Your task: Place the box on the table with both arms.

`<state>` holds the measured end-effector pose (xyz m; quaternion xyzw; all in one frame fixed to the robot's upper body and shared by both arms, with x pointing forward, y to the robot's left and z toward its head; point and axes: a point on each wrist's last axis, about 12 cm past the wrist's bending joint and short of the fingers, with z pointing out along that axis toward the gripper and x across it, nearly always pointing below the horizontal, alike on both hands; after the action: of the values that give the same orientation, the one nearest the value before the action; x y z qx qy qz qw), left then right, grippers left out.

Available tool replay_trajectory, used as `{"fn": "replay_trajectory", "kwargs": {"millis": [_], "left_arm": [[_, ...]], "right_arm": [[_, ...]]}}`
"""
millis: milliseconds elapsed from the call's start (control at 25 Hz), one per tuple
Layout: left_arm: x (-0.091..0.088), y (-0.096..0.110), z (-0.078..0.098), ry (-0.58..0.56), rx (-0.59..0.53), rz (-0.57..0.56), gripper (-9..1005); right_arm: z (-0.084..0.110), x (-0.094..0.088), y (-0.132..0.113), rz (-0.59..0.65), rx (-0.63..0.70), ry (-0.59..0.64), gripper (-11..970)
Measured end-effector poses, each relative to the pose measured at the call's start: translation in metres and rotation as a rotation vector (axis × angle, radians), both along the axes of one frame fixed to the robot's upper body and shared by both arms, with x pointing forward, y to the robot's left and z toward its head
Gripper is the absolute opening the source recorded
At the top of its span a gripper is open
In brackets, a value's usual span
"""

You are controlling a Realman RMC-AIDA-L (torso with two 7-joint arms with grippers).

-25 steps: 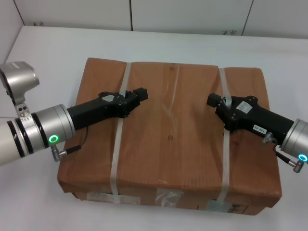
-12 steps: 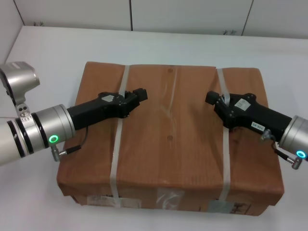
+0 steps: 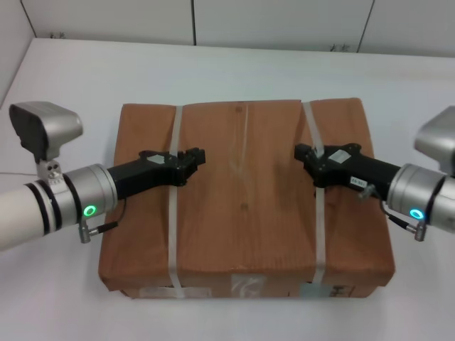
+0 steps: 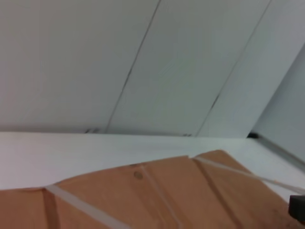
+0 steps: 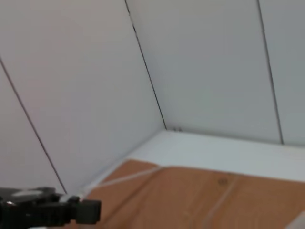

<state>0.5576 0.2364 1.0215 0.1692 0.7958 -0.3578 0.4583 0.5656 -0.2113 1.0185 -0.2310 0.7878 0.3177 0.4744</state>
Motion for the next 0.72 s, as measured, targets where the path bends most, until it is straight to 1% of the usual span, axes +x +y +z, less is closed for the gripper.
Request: {"fn": "replay_trajectory", "kwargs": {"millis": [280, 720], "left_arm": [[0.003, -0.006, -0.011, 0.024, 0.1, 0.028, 89], [0.002, -0.002, -0.017, 0.041, 0.15, 0.045, 94]], "right_arm": [[-0.01, 0.008, 0.015, -0.019, -0.118, 0.075, 39], [-0.013, 0.008, 0.014, -0.044, -0.118, 0.105, 65]]}}
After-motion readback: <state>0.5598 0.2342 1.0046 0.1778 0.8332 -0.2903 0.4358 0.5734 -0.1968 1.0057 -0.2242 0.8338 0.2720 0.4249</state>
